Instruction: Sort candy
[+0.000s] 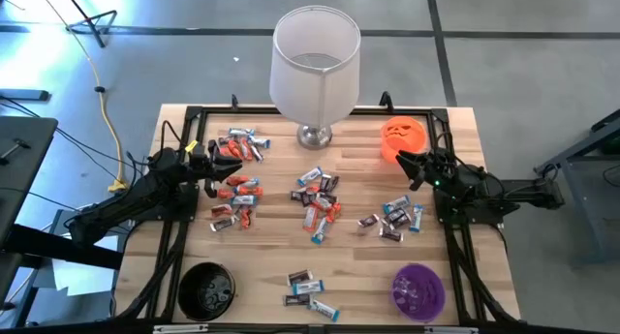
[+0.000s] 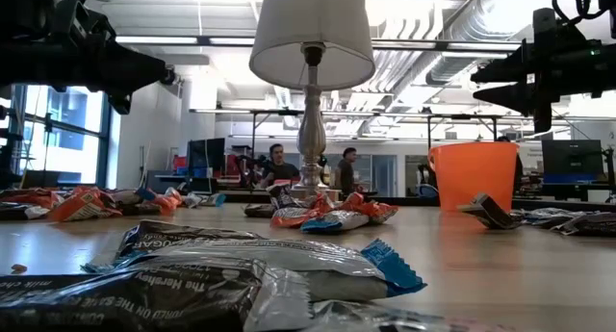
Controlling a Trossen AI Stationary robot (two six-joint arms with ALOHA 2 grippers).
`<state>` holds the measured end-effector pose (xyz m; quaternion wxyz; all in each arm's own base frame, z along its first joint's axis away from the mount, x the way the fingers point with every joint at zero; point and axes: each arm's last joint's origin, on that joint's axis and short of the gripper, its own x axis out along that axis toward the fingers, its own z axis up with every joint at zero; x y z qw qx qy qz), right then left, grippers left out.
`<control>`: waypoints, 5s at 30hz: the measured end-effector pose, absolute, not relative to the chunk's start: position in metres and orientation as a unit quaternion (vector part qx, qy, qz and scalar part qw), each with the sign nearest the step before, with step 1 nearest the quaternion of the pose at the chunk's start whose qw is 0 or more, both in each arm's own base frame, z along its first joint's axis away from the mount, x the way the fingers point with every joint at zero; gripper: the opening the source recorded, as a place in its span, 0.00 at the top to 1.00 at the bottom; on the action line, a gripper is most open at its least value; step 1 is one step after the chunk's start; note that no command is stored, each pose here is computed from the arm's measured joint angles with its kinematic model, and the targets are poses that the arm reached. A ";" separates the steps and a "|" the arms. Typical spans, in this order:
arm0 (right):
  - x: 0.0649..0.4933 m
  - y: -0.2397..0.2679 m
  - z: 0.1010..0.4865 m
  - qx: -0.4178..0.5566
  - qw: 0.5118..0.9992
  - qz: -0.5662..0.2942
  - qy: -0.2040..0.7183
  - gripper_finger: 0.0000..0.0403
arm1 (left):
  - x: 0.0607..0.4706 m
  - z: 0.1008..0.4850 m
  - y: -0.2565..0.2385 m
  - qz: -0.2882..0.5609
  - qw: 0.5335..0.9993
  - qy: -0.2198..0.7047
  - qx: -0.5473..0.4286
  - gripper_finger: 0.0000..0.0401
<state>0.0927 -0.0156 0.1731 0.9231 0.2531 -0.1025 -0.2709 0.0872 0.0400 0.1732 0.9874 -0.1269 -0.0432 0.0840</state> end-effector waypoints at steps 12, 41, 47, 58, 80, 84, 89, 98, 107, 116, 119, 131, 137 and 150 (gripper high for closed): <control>0.093 -0.016 0.173 0.253 0.923 -0.271 -0.103 0.62 | 0.087 0.173 0.040 0.084 0.987 -0.043 -0.127 0.84; 0.093 -0.016 0.173 0.253 0.923 -0.271 -0.102 0.62 | 0.087 0.173 0.040 0.084 0.987 -0.043 -0.127 0.84; 0.093 -0.016 0.173 0.253 0.923 -0.271 -0.102 0.62 | 0.087 0.173 0.040 0.084 0.987 -0.043 -0.127 0.84; 0.093 -0.016 0.173 0.253 0.923 -0.271 -0.102 0.62 | 0.087 0.173 0.040 0.084 0.987 -0.043 -0.127 0.84; 0.093 -0.016 0.173 0.253 0.923 -0.271 -0.102 0.62 | 0.087 0.173 0.040 0.084 0.987 -0.043 -0.127 0.84; 0.093 -0.016 0.173 0.253 0.923 -0.271 -0.102 0.62 | 0.087 0.173 0.040 0.084 0.987 -0.043 -0.127 0.84; 0.093 -0.016 0.173 0.253 0.923 -0.271 -0.102 0.62 | 0.087 0.173 0.040 0.084 0.987 -0.043 -0.127 0.84; 0.093 -0.016 0.173 0.253 0.923 -0.271 -0.103 0.62 | 0.087 0.173 0.040 0.087 0.993 -0.037 -0.068 0.84; 0.092 -0.016 0.173 0.250 0.920 -0.283 -0.105 0.62 | 0.087 0.173 0.040 0.085 0.990 -0.039 -0.102 0.84; 0.092 -0.017 0.173 0.282 0.909 -0.284 -0.115 0.62 | 0.087 0.173 0.040 0.085 0.990 -0.040 -0.102 0.84; 0.094 -0.014 0.173 0.272 0.928 -0.236 -0.099 0.62 | 0.087 0.173 0.040 0.085 0.990 -0.039 -0.102 0.84; 0.097 -0.007 0.172 0.210 0.969 -0.118 -0.052 0.62 | 0.087 0.173 0.040 0.085 0.990 -0.040 -0.102 0.84; 0.097 -0.005 0.172 0.177 0.980 -0.078 -0.036 0.62 | 0.087 0.173 0.040 0.085 0.990 -0.040 -0.101 0.84; 0.097 -0.004 0.170 0.182 0.980 -0.077 -0.030 0.62 | 0.087 0.173 0.040 0.085 0.990 -0.040 -0.101 0.84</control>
